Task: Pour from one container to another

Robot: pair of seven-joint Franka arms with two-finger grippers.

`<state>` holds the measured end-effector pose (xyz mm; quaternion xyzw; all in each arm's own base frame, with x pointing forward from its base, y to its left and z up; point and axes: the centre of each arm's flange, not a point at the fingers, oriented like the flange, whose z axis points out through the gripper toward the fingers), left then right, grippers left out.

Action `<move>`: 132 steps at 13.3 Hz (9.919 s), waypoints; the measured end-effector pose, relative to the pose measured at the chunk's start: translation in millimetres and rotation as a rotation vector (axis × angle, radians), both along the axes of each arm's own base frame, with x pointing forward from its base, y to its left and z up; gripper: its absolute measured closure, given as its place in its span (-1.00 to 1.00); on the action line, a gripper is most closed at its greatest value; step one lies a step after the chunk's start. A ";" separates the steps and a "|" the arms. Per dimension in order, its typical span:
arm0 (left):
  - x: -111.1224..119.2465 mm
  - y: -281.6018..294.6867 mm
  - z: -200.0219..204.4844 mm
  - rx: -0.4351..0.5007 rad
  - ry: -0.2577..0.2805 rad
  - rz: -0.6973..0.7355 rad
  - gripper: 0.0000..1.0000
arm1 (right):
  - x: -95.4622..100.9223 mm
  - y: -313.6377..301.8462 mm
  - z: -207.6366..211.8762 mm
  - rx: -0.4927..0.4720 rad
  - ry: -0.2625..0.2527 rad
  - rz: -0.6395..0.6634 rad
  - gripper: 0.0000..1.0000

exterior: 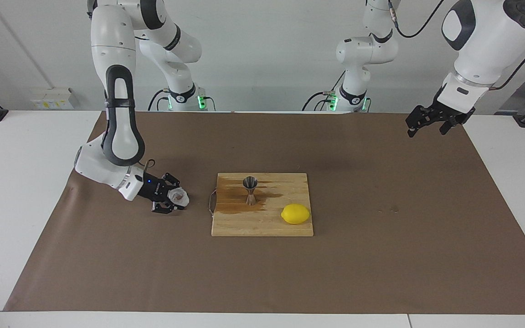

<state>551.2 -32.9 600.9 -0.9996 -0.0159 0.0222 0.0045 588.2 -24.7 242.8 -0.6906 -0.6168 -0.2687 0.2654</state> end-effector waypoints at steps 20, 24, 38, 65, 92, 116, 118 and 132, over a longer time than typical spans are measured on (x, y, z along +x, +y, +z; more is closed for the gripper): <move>-10.1 19.5 18.9 -0.022 0.007 0.041 -1.00 | -1.0 217.9 150.9 -0.423 0.114 -0.252 0.00; -12.1 19.5 18.5 -0.021 0.020 0.042 -1.00 | -9.2 252.5 158.9 -0.570 0.041 -0.244 0.00; -12.4 19.5 18.4 -0.021 0.021 0.042 -1.00 | -19.4 292.1 174.4 -0.791 -0.142 -0.187 0.00; -5.1 16.4 24.7 -0.024 -0.049 0.004 -1.00 | -23.1 300.7 174.0 -0.801 -0.176 -0.143 0.00; -6.7 18.5 22.7 -0.025 -0.032 -0.035 -1.00 | 19.3 86.6 128.2 -0.228 -0.158 0.000 0.00; -6.9 18.5 22.6 -0.025 -0.030 -0.035 -1.00 | -15.6 31.6 98.3 -0.203 -0.007 -0.146 -1.00; -6.9 18.5 22.6 -0.025 -0.030 -0.035 -1.00 | -18.5 43.1 120.3 -0.262 0.070 -0.228 -1.00; -6.9 18.6 22.6 -0.025 -0.030 -0.035 -1.00 | -16.4 46.3 176.4 -0.695 0.609 -1.046 -1.00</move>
